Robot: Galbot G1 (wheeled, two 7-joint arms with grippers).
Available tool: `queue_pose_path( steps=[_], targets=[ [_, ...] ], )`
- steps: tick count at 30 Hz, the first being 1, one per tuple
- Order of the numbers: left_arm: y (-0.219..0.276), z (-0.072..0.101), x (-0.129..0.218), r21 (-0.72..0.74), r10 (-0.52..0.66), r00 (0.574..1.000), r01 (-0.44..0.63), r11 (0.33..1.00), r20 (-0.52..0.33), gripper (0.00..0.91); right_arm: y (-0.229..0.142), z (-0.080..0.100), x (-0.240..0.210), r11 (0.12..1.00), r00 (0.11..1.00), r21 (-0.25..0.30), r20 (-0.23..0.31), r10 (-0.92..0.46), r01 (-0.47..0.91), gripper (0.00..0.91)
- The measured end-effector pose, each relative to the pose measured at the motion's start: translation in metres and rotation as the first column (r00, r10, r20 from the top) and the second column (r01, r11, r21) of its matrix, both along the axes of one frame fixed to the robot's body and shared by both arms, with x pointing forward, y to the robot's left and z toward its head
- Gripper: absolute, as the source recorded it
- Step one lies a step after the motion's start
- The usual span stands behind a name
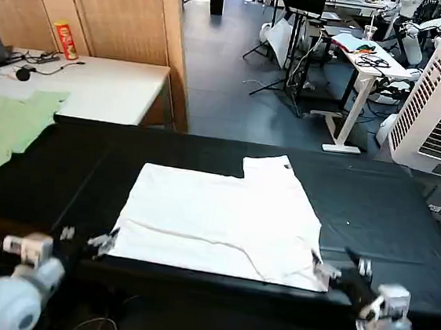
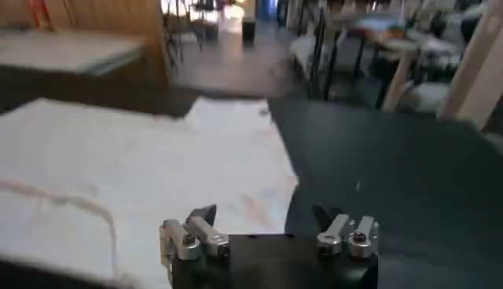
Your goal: Fold and organize the clothes.
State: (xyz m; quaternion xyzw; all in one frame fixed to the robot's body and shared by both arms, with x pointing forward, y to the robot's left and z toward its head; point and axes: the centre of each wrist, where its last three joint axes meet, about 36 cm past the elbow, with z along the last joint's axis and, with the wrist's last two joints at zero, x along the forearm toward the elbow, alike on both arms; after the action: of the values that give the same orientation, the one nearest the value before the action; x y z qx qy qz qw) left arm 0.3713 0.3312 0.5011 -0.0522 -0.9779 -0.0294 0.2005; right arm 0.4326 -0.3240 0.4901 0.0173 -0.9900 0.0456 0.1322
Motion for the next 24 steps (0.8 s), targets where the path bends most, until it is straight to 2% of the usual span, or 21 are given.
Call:
queue_pose_path(
  steps=[2, 6, 12, 19, 24],
  targets=[
    [0.002, -0.001, 0.028, -0.015, 0.008, 0.999, -0.007, 1.0, 0.04, 0.878, 0.003, -0.004, 0.03, 1.0, 1.0, 0.006, -0.011, -0.004, 0.004, 0.878],
    [0.004, -0.008, 0.087, -0.056, 0.02, 0.999, -0.017, 0.998, 0.042, 0.878, 0.012, -0.01, 0.09, 1.0, 0.999, 0.03, -0.041, 0.007, -0.005, 0.878],
    [-0.005, -0.023, 0.16, -0.09, -0.001, 1.0, -0.001, 0.996, -0.021, 0.878, 0.02, -0.019, 0.161, 0.997, 0.993, 0.074, -0.122, 0.007, 0.002, 0.878],
    [-0.008, -0.039, 0.221, -0.114, 0.003, 0.992, -0.018, 0.993, -0.126, 0.878, 0.021, -0.035, 0.205, 0.995, 0.974, 0.096, -0.224, 0.027, -0.006, 0.878],
    [-0.002, -0.043, 0.245, -0.109, 0.023, 0.987, -0.041, 0.993, -0.159, 0.878, 0.026, -0.047, 0.218, 0.997, 0.967, 0.07, -0.252, 0.045, -0.028, 0.878]
  ],
)
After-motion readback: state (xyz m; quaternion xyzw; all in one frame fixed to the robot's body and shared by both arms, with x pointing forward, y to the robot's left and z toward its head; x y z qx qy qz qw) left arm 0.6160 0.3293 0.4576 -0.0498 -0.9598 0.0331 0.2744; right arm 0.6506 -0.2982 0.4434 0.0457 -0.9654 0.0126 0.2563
